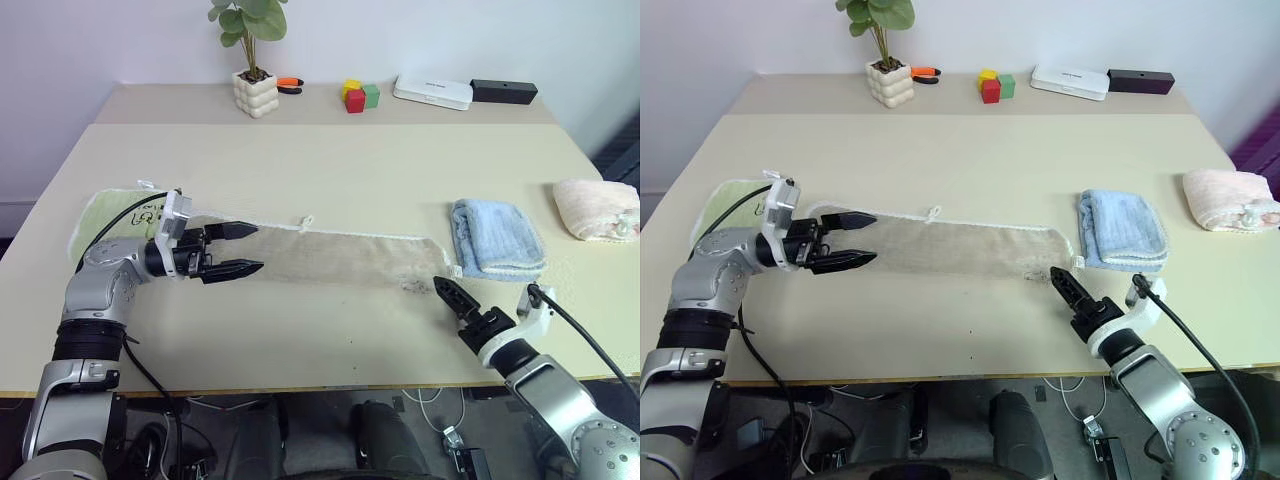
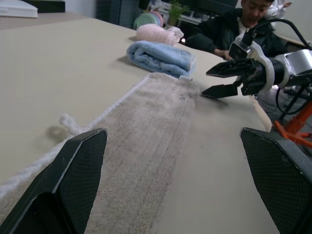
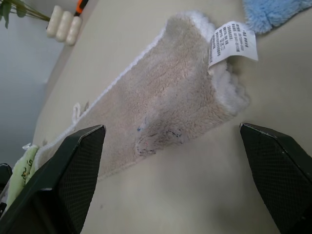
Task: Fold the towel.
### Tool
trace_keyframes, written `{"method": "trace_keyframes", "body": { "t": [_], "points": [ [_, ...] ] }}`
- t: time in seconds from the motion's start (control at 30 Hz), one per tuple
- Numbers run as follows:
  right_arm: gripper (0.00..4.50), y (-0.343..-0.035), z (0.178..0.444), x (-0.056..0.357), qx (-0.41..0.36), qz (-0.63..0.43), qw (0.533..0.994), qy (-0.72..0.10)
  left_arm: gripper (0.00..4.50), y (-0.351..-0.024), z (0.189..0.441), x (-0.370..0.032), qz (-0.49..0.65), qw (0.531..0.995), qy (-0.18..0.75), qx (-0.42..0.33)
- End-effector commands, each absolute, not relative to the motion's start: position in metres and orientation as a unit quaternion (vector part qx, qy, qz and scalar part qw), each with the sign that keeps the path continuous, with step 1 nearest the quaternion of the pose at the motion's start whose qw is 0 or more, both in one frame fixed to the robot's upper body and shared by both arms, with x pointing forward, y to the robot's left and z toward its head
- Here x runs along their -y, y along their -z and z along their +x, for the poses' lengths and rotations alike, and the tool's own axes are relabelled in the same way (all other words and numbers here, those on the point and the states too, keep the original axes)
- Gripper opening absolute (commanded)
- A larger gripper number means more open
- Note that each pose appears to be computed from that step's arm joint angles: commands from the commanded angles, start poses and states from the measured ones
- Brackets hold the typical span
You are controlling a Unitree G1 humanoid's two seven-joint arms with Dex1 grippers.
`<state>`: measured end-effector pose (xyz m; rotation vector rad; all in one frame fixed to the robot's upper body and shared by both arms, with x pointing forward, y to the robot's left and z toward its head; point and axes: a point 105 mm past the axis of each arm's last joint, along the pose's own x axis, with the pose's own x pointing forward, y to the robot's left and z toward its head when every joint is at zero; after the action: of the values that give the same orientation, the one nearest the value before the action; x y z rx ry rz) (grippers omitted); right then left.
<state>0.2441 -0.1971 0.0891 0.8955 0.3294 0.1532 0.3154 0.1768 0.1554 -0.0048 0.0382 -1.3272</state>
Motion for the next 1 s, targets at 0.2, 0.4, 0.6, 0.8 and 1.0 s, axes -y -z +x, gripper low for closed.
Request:
{"method": "trace_keyframes", "body": {
  "t": [0.2, 0.4, 0.6, 0.8, 1.0],
  "points": [
    [4.47, -0.083, 0.266, 0.195, -0.146, 0.447, 0.881, -0.059, 4.47, -0.166, 0.311, -0.182, 0.02, 0.798, 0.602, 0.007],
    [2.69, -0.07, 0.285, 0.192, -0.157, 0.45, 0.878, -0.043, 4.5, -0.168, 0.311, -0.185, 0.028, 0.806, 0.591, 0.012],
    [0.09, -0.078, 0.3, 0.188, -0.142, 0.426, 0.892, -0.056, 4.5, -0.168, 0.309, -0.19, 0.029, 0.816, 0.578, 0.013],
    [0.09, -0.102, 0.326, 0.188, -0.113, 0.363, 0.921, -0.089, 4.5, -0.168, 0.312, -0.187, 0.031, 0.821, 0.569, 0.023],
    [0.09, -0.121, 0.354, 0.189, -0.084, 0.301, 0.943, -0.116, 4.5, -0.17, 0.317, -0.183, 0.035, 0.826, 0.561, 0.038]
  ]
}}
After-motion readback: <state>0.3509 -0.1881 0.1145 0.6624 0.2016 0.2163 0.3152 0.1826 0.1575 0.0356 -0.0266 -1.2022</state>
